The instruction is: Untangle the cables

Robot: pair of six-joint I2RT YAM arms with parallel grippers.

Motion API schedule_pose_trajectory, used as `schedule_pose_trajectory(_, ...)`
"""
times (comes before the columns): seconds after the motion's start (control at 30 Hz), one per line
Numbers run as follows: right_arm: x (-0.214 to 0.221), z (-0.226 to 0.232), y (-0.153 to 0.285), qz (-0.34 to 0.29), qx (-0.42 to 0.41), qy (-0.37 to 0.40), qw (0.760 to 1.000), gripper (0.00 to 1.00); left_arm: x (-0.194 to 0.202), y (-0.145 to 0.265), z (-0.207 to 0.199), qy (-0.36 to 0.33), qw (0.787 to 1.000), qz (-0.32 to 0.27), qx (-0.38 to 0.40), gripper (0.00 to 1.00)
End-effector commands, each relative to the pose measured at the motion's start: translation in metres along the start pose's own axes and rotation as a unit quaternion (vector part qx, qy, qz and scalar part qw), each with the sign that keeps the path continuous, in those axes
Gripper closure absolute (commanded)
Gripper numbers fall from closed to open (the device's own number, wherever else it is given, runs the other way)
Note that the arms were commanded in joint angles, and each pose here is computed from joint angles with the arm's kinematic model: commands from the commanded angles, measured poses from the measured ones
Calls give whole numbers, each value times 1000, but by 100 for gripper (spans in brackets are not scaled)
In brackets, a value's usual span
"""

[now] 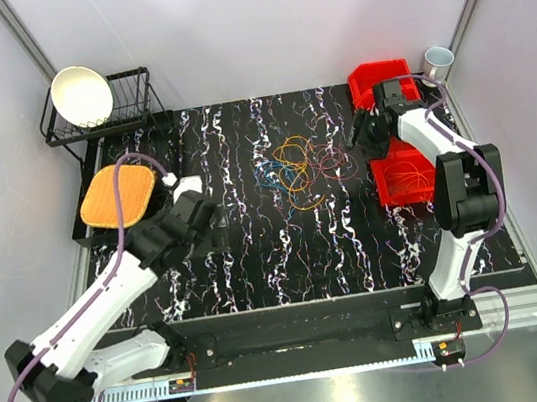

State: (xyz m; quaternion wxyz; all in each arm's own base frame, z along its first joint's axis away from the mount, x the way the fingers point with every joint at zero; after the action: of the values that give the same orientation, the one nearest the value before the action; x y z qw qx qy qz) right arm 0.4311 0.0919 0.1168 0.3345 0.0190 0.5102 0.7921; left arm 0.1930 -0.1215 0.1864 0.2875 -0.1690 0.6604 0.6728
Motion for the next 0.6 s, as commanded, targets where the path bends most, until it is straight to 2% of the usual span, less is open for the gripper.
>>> schedule_pose_trajectory(0.0, -18, 7, 2, -25, 20, 21, 999, 33, 11, 5, 27, 0, 999, -21, -50, 9)
schedule_pose_trajectory(0.13, -13, 12, -10, -13, 37, 26, 999, 30, 7, 12, 28, 12, 998, -44, -39, 9)
schedule_pose_trajectory(0.23, -15, 13, -18, -16, 50, 17, 998, 17, 6, 15, 31, 22, 997, -64, -39, 9)
schedule_pose_trajectory(0.27, -19, 14, -19, -22, 54, 13, 998, 3, 6, 16, 32, 23, 997, -67, -39, 9)
schedule_pose_trajectory(0.57, -12, 36, -45, -18, 80, 10, 997, 0, 3, 24, 37, 38, 994, -93, -34, 8)
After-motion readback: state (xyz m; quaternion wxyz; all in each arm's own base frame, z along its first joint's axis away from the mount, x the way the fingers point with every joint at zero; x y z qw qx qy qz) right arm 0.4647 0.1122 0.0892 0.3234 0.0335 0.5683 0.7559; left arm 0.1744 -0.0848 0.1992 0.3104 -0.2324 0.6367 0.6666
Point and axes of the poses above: each gripper's point midway between its finger pads, its own y axis back along the fingers, its own z axis along the line the jaws close on, x = y × z, the point moved 2 cm from there along y, back along the fingers, and after that the axes turned 9 degrees about -y, right-handed, at the moved point
